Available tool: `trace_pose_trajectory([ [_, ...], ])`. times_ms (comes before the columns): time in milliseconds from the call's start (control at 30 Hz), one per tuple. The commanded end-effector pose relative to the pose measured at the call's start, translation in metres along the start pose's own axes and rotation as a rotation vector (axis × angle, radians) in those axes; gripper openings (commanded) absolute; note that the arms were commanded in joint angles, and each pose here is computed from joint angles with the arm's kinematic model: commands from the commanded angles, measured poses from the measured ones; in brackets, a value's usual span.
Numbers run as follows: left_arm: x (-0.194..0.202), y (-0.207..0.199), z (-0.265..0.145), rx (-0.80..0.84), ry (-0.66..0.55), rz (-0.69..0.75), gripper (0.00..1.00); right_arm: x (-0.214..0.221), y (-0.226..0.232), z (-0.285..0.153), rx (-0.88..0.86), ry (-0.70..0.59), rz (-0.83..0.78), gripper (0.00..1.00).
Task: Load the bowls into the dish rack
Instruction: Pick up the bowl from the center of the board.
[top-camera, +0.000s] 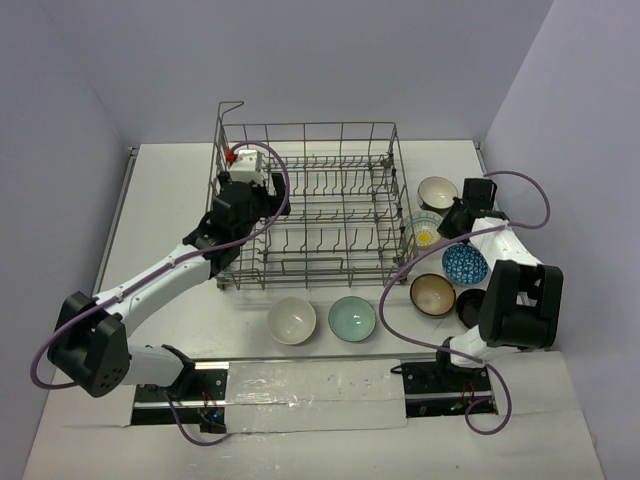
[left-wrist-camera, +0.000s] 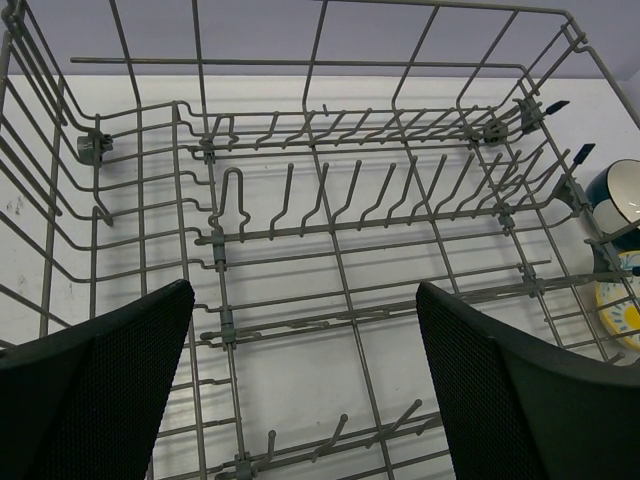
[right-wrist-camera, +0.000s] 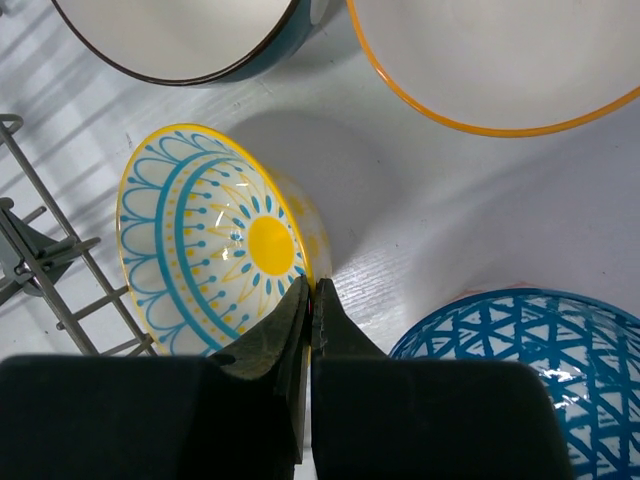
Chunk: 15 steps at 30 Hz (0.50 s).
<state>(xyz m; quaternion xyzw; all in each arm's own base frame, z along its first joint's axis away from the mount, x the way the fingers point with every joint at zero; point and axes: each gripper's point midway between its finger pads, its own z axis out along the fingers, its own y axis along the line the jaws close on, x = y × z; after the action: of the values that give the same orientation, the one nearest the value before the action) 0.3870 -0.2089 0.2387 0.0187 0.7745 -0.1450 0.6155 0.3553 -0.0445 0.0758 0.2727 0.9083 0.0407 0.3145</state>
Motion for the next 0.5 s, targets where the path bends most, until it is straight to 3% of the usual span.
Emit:
trace_pose_trajectory([
  [0,-0.008,0.000,-0.002,-0.015,-0.022,0.002,0.98,-0.028,0.018,-0.022,-0.030,-0.101,-0.028,0.00],
  [467,-0.010,0.001,-0.007,-0.042,-0.026,0.033,0.99,-0.050,0.017,-0.066,0.022,-0.263,-0.029,0.00],
])
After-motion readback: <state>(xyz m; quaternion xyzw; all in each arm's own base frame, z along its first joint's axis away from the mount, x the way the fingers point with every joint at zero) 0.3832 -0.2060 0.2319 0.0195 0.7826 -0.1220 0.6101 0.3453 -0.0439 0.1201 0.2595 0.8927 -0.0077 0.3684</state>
